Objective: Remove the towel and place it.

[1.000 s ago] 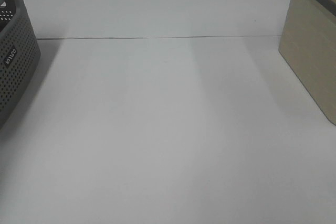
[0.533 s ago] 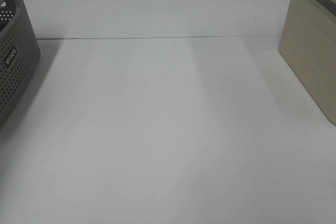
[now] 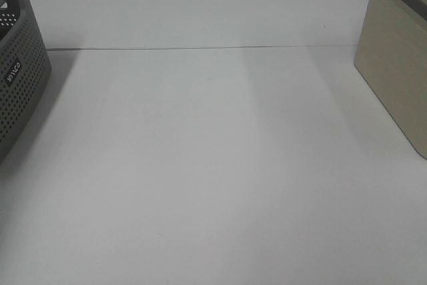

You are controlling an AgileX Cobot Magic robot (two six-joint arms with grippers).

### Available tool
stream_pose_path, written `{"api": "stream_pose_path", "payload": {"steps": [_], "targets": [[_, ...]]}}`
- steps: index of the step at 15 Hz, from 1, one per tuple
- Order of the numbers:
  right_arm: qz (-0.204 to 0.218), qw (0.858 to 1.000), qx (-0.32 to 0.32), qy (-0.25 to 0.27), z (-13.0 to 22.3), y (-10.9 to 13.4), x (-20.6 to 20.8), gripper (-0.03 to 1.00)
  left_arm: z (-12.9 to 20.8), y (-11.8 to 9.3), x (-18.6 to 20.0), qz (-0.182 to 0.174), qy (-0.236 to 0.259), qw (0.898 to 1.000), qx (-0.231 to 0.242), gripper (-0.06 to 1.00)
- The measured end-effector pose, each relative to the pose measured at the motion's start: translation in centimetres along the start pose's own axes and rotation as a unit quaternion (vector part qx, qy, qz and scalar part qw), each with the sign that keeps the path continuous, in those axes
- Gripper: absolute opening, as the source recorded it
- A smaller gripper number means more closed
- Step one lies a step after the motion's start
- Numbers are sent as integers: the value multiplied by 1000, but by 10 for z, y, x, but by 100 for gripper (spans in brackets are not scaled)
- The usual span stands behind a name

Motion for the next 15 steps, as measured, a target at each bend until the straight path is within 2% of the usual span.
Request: {"api": "stream_pose_path", "payload": {"steps": [2, 5, 9, 11, 12, 13, 15], "targets": [[0, 1000, 0, 0, 0, 0, 0, 77, 0, 8, 28, -11, -32, 993, 112, 0], [-1, 1000, -1, 0, 0, 0, 0, 77, -19, 4, 76, -19, -105, 979, 176, 0], [-3, 1000, -1, -1, 0, 1, 0, 77, -49, -22, 154, -45, -192, 961, 196, 0], [-3, 1000, -1, -1, 0, 1, 0, 77, -58, -38, 187, -78, -213, 959, 172, 0], [-3, 1000, -1, -1, 0, 1, 0, 77, -60, -49, 215, -112, -228, 955, 151, 0], [-3, 1000, -1, -1, 0, 1, 0, 77, -56, -55, 232, -134, -237, 951, 145, 0], [-4, 1000, -1, -1, 0, 1, 0, 77, -47, -67, 263, -155, -268, 941, 139, 0]]}}
Point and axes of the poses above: a point on each arm's last joint axis where the gripper is mounted, x pointing back along that axis away from the gripper, y along the wrist's bending axis when the last joint is at zero, z = x × y, the point moved 4 cm from there along -x, pointing out along that axis toward the gripper, and after that the axes turned 6 degrees about x, right-handed, at the moved point
